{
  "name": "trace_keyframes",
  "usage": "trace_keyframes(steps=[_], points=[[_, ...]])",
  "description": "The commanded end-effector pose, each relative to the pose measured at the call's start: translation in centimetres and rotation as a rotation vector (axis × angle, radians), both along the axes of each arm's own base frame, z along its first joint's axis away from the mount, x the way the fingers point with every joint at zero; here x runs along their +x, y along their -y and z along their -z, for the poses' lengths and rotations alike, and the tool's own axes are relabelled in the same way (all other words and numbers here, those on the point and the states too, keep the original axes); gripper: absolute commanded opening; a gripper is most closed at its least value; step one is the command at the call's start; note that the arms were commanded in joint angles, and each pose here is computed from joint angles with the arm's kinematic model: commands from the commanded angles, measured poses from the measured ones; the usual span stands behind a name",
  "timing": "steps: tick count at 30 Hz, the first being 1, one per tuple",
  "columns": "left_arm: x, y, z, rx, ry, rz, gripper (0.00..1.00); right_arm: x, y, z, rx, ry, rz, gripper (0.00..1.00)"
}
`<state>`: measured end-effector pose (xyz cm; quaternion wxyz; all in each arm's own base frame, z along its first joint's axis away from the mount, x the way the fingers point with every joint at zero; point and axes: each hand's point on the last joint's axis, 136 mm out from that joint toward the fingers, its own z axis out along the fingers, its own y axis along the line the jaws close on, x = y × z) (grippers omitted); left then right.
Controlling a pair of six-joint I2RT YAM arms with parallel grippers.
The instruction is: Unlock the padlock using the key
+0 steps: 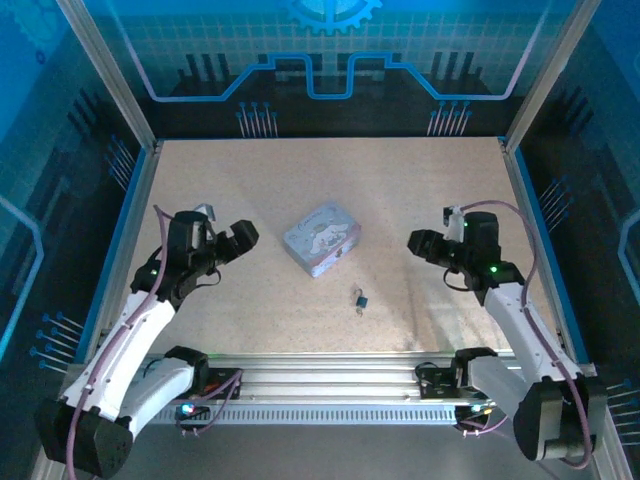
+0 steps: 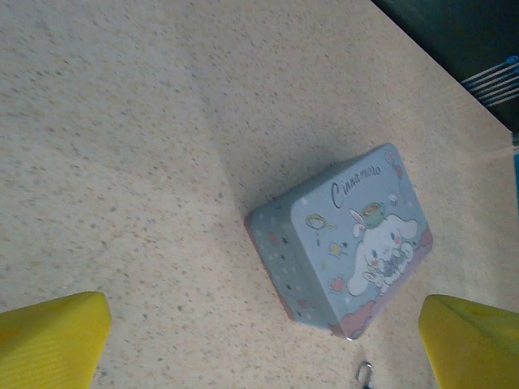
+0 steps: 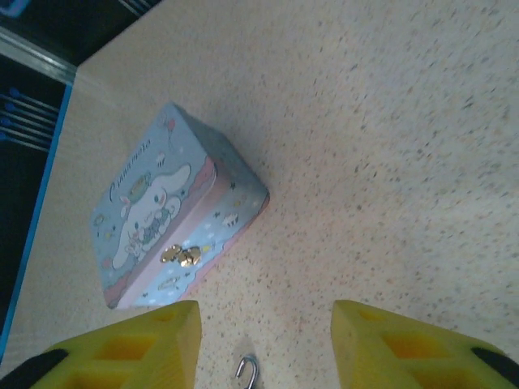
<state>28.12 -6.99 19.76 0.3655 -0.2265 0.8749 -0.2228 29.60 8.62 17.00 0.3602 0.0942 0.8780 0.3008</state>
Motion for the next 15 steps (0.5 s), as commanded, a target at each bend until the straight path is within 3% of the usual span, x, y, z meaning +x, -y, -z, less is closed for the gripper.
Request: trace_keyframes(steps=[1,6,12,15], points=[[-0.3,-2.6,-0.5,0.090,0.012,-0.082,0.99,0.4,2.0,-1.1,-0.001,0.045,0.052,0.50],[0.2,-4.2,-0.9,0.165,0.068,-0.123,0.99,1.0,5.1,-1.6,-0.002,0.090,0.156,0.65],[1.3,-6.6,-1.0,0.332,0.154,-0.179,0.99,2.2,8.6,-1.1,-0.022,0.128,0.266,0.93],[1.9,-7.4,-1.0,0.395,0.189,-0.186,0.99,2.9,9.7,-0.6,-0.078,0.143,0.285,1.00]])
